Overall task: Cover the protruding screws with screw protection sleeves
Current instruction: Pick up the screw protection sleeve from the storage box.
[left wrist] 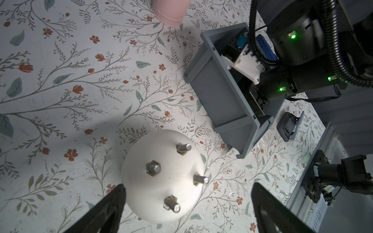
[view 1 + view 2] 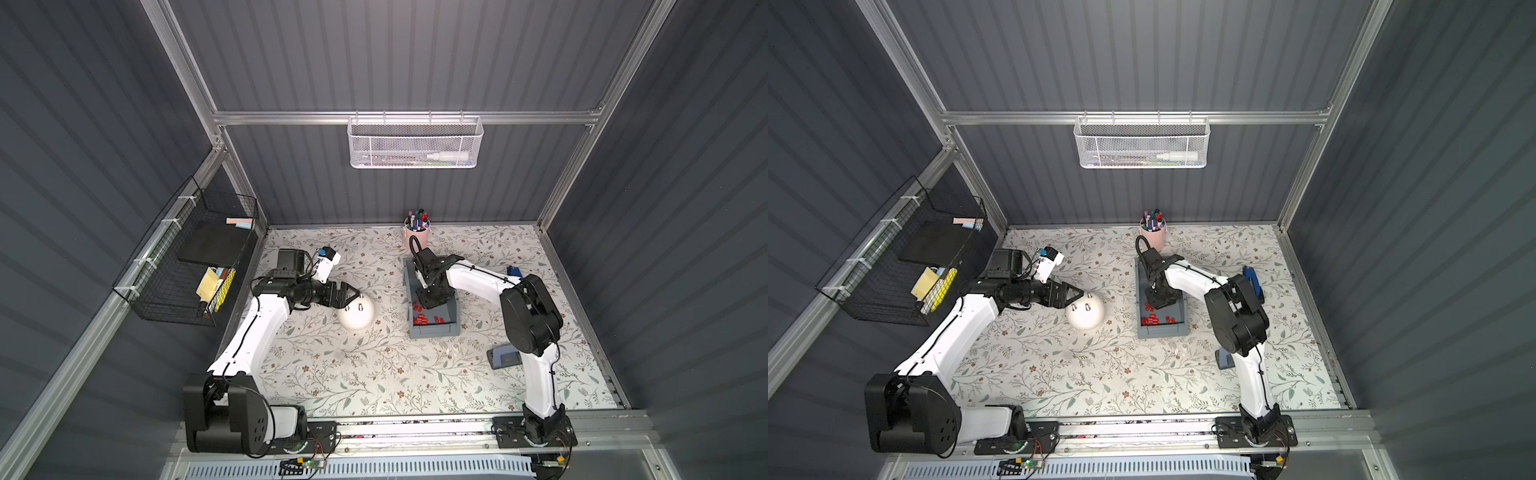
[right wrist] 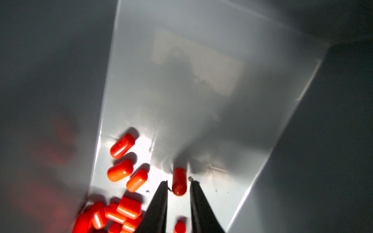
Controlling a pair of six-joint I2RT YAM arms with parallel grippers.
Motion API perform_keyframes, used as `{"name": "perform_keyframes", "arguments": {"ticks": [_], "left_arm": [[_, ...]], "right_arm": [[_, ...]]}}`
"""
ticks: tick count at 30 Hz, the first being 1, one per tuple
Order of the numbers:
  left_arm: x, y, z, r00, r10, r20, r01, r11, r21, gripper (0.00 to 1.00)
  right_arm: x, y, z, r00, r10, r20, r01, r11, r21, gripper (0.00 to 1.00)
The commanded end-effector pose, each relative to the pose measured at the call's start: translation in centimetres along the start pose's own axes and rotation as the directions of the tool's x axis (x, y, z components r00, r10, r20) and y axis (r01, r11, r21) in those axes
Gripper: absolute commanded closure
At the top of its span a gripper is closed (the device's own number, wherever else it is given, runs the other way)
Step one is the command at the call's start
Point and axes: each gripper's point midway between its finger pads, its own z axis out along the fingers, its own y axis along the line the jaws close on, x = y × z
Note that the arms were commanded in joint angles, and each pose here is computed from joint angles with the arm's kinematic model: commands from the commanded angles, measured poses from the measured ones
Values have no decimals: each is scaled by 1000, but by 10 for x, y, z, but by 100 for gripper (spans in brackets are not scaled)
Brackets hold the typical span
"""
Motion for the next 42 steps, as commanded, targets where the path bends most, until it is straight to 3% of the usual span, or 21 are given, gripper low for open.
{"name": "perform_keyframes", "arguments": {"ticks": [1,42], "left_arm": [[-13,-9,-6,999,29,35,-29,1000,12,4],[-13,-10,-6,999,22,38,-22,1000,18,3]], "right_arm": [[4,-4,2,999,36,-14,-36,999,-13,77],[-6,-5,-14,999,-1,34,0,1000,27,78]]}}
